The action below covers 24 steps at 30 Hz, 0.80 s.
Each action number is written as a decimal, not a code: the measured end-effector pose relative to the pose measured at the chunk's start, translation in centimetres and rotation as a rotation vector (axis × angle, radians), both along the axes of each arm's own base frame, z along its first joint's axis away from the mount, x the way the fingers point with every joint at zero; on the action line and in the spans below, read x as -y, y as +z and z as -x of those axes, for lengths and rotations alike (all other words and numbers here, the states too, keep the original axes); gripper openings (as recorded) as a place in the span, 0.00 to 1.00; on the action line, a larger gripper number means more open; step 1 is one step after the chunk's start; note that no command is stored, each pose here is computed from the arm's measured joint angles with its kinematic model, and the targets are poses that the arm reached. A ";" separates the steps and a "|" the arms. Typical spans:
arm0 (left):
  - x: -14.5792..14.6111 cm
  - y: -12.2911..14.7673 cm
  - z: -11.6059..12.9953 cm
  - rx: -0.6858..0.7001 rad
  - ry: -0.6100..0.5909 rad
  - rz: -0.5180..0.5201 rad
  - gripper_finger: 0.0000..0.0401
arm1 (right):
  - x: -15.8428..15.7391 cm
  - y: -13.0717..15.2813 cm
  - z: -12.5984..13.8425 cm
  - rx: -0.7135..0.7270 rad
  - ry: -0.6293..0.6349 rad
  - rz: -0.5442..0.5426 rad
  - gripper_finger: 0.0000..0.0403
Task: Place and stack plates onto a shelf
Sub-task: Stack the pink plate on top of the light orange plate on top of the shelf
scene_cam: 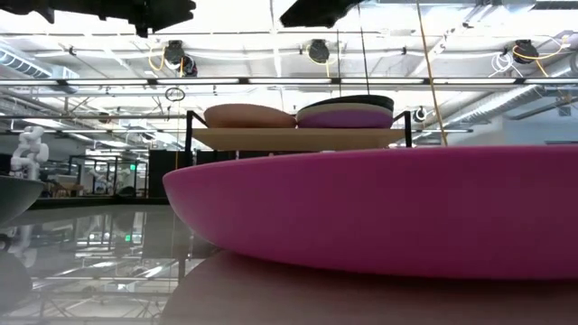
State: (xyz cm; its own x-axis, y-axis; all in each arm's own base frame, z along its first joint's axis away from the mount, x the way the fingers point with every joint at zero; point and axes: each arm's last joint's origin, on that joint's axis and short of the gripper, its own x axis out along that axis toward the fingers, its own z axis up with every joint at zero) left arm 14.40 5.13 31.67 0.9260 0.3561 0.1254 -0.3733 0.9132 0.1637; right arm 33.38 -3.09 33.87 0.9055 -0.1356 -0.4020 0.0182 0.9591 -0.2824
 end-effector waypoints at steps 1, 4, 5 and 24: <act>0.1 0.0 -0.2 0.003 -0.017 -0.002 0.50 | -0.7 -0.2 0.5 -0.004 0.010 -0.021 0.26; 0.6 -0.1 -1.1 0.004 -0.061 -0.005 0.50 | -2.9 -1.5 2.2 -0.017 0.056 -0.052 0.26; 0.8 -0.2 -1.5 0.000 -0.078 -0.005 0.50 | -3.7 -1.9 2.8 -0.001 0.063 -0.053 0.26; 5.1 -2.2 -9.4 -0.158 -0.325 -0.223 0.50 | -6.1 -8.0 12.8 0.445 -0.020 -0.037 0.26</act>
State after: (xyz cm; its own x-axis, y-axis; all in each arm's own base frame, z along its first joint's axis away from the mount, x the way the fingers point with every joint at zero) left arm 23.76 -0.01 29.46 0.9996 0.0230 0.0140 -0.0267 0.9151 0.4023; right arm 20.59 3.02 25.84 0.9889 -0.1473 0.0215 0.1485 0.9667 -0.2083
